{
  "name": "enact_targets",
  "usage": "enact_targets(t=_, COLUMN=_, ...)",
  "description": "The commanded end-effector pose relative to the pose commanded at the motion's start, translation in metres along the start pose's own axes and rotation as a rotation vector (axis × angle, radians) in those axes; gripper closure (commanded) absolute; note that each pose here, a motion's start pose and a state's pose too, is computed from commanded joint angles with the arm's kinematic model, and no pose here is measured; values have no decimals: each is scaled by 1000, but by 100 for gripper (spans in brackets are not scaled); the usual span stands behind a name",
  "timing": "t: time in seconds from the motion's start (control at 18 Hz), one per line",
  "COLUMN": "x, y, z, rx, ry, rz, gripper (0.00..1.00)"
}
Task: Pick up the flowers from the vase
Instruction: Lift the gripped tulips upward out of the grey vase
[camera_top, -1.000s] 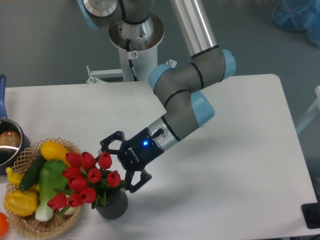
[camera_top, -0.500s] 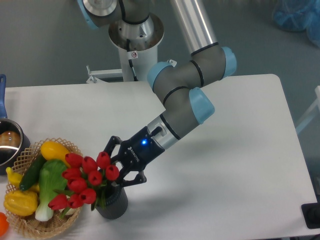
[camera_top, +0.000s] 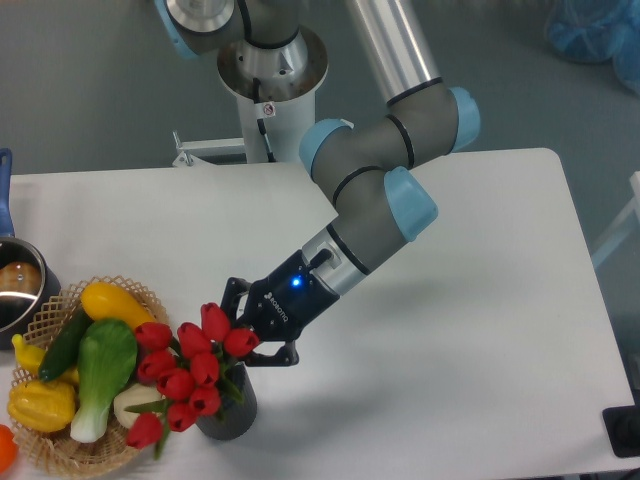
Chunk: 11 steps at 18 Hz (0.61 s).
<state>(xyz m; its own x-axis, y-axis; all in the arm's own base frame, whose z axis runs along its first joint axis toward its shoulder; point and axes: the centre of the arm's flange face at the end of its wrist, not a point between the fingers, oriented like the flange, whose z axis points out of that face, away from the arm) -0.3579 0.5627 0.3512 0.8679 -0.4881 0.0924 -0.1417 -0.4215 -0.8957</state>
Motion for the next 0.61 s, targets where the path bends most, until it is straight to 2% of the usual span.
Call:
enact_targets(t=0.22, x=3, y=-22, z=-29, rx=71, ry=-21, rz=-33, gripper=100)
enact_targets(t=0.61, x=-2, y=-34, z=-63, rx=162, ry=-41, rz=-23, gripper=100)
